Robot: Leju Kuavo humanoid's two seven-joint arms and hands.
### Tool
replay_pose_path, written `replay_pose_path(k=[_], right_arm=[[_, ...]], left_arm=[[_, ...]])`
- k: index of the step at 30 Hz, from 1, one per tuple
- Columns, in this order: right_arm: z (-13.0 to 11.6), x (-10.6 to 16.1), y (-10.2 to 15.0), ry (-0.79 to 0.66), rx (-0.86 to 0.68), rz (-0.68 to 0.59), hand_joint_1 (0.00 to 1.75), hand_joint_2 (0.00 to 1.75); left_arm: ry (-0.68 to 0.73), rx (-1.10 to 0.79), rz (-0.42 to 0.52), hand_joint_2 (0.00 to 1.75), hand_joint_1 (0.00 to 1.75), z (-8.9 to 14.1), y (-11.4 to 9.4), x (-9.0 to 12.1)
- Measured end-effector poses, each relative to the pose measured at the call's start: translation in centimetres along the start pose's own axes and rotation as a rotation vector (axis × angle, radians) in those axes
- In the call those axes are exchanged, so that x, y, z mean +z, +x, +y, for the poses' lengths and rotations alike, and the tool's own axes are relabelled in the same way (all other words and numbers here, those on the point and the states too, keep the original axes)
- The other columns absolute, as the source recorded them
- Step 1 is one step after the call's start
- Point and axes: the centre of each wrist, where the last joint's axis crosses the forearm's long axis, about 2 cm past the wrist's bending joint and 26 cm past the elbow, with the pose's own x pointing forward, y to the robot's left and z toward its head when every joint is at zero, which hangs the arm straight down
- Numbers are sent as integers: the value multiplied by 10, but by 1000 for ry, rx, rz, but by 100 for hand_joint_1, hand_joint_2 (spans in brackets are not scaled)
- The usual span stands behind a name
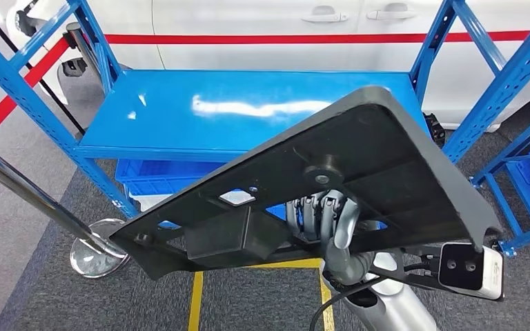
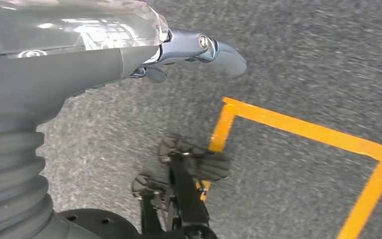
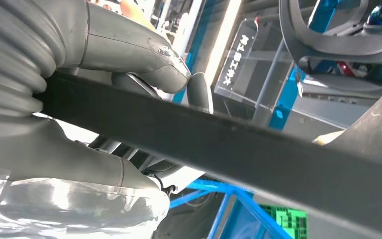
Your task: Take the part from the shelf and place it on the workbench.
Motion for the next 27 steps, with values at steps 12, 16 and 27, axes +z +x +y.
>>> replay_pose_path(k=[12, 16, 27], right_arm=[[-7, -4, -1, 16, 19, 0, 175, 175], [-16, -1, -3, 70, 19, 28, 175, 175], [-39, 6, 2, 105, 79, 58, 175, 175]], left_arm=[[5, 13, -9, 175, 0, -4, 2, -1], [11, 26, -14, 175, 0, -8, 0, 0], [29, 73, -22, 175, 0, -21, -7, 5]])
